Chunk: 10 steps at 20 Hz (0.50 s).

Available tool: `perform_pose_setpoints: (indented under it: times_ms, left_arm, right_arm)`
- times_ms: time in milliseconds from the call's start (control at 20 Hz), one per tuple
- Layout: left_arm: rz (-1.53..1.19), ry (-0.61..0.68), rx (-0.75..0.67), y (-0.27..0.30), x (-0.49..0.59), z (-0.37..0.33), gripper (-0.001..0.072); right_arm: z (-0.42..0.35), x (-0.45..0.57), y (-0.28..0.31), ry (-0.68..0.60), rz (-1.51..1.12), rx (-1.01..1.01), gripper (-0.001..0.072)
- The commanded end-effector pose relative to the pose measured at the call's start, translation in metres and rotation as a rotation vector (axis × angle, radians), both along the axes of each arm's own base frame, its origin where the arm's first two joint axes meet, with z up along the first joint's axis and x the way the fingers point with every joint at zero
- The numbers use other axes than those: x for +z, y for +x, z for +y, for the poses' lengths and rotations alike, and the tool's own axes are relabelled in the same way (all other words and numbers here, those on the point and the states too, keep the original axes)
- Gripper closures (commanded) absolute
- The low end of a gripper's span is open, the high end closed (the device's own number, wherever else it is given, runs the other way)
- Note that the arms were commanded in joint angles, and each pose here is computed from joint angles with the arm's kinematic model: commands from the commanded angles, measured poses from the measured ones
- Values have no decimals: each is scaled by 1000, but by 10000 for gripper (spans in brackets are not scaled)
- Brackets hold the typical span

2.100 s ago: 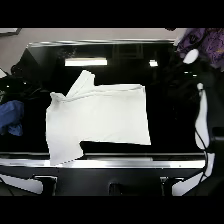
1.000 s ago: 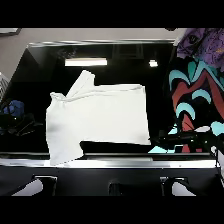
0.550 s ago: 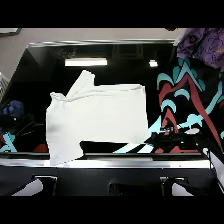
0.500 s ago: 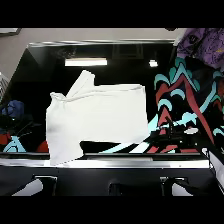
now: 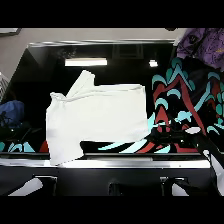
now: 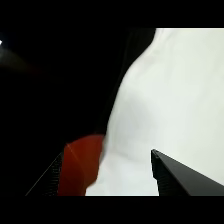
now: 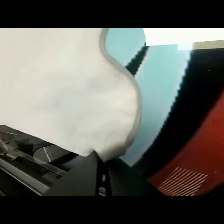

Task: Fold the clothes and pants, and hang the long-sleeved shirts on hangers.

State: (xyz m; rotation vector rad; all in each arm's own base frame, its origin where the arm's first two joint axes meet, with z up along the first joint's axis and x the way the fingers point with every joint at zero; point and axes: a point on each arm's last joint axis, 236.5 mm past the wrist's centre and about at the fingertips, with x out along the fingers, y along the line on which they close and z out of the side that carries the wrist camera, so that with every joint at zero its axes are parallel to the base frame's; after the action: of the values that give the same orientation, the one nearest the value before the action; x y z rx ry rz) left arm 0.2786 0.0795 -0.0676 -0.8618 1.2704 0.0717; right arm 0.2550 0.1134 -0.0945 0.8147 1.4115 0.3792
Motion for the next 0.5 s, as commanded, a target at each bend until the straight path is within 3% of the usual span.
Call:
perform_pose_setpoints:
  times_ms: [0, 450]
  left_arm:
    - [-19, -55, -14, -6, -16, -14, 87]
    - [21, -78, -76, 4, -46, -39, 107]
  right_arm:
    - [4, 7, -1, 16, -13, 13, 683]
    - [3, 10, 1, 13, -22, 6, 683]
